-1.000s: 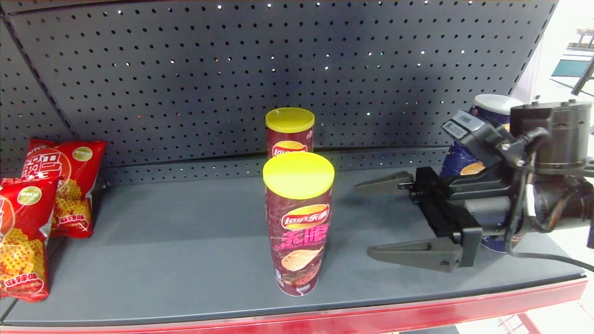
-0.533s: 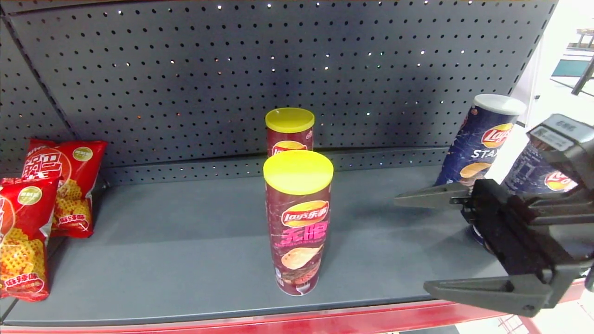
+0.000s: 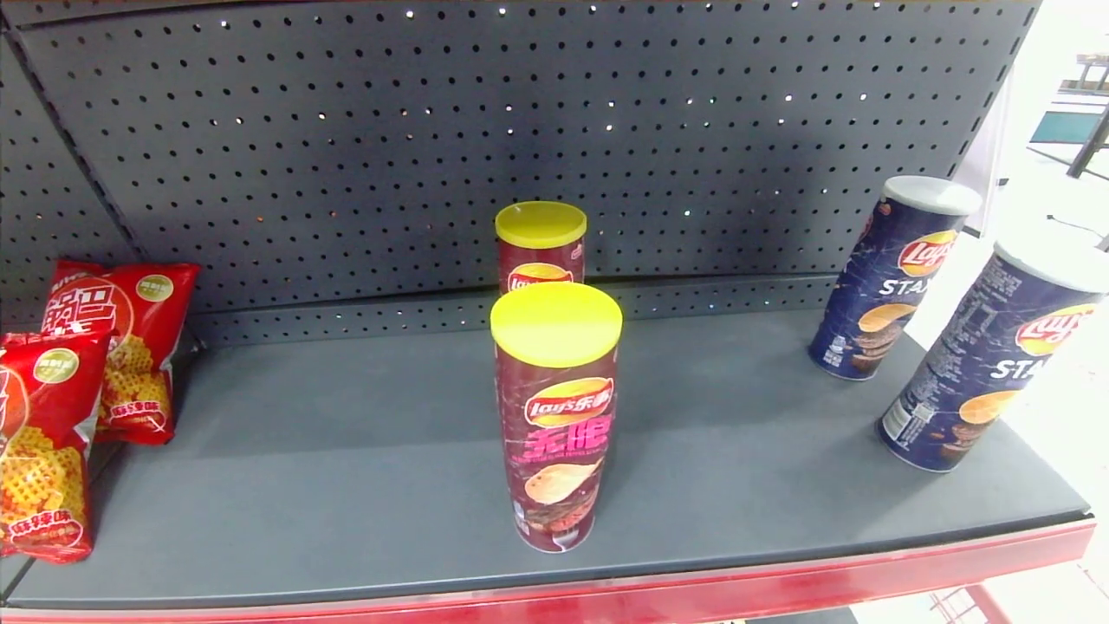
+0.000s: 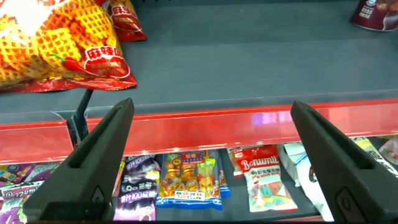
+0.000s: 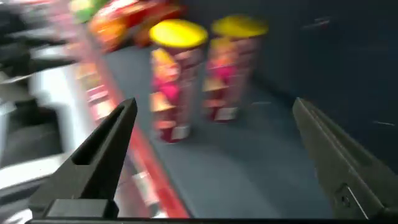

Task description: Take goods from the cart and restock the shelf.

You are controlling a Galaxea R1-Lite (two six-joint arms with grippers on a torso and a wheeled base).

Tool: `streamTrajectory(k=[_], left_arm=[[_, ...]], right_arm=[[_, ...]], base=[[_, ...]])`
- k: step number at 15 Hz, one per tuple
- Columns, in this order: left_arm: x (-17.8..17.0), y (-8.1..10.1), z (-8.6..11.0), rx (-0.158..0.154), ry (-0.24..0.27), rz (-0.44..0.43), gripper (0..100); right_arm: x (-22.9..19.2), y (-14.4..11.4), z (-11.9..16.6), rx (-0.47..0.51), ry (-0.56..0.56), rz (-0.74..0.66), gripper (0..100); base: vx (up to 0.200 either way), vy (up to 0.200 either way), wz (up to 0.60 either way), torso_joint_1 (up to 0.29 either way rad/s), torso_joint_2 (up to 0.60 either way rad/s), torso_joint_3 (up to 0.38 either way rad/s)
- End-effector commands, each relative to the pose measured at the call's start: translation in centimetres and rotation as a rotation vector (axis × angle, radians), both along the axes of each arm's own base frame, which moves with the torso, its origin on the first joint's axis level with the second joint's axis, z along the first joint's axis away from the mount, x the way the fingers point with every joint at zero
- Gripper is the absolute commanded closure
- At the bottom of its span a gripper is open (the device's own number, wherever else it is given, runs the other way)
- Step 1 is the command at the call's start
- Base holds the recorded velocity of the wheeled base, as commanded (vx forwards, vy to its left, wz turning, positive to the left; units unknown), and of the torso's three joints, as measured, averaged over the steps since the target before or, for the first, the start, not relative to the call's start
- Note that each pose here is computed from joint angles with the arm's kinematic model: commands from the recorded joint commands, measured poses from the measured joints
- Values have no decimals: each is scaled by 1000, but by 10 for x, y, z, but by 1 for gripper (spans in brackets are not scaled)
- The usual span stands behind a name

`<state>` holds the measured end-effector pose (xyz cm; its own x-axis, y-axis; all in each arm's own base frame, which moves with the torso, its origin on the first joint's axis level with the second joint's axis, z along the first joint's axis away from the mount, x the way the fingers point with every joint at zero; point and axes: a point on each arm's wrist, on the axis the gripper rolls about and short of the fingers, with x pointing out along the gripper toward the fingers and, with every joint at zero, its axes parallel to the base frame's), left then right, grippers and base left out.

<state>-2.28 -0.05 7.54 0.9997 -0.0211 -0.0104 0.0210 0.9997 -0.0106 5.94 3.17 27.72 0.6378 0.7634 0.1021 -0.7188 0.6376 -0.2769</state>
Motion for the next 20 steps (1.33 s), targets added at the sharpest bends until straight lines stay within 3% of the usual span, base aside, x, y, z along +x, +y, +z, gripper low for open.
streamTrajectory(k=[1,2,3,5,9,11,15,16,20], left_arm=[[0,0,0,0,0,0,0],[0,0,0,0,0,0,0],[0,0,0,0,-1,0,0],[0,0,0,0,-1,0,0],[0,0,0,0,-1,0,0],[0,0,0,0,0,0,0],[0,0,0,0,-3,0,0],[0,0,0,0,0,0,0],[0,0,0,0,-1,0,0]], right_arm=[[-111,-30,-21,185,-186,-342,0],[-140,-35,-37,329,-137,-431,0],[-147,-37,-61,408,-63,-519,0],[-128,-39,-82,452,37,-662,0],[-71,-31,-176,336,208,-680,0],[-71,-31,-189,242,302,-691,0],[-75,-31,-195,189,277,-700,0],[-79,-31,-200,199,257,-848,0],[-82,-31,-201,227,220,-842,0]], base=[[0,0,0,0,0,0],[0,0,0,0,0,0],[0,0,0,0,0,0],[0,0,0,0,0,0],[0,0,0,0,0,0],[0,0,0,0,0,0],[0,0,0,0,0,0],[0,0,0,0,0,0],[0,0,0,0,0,0]])
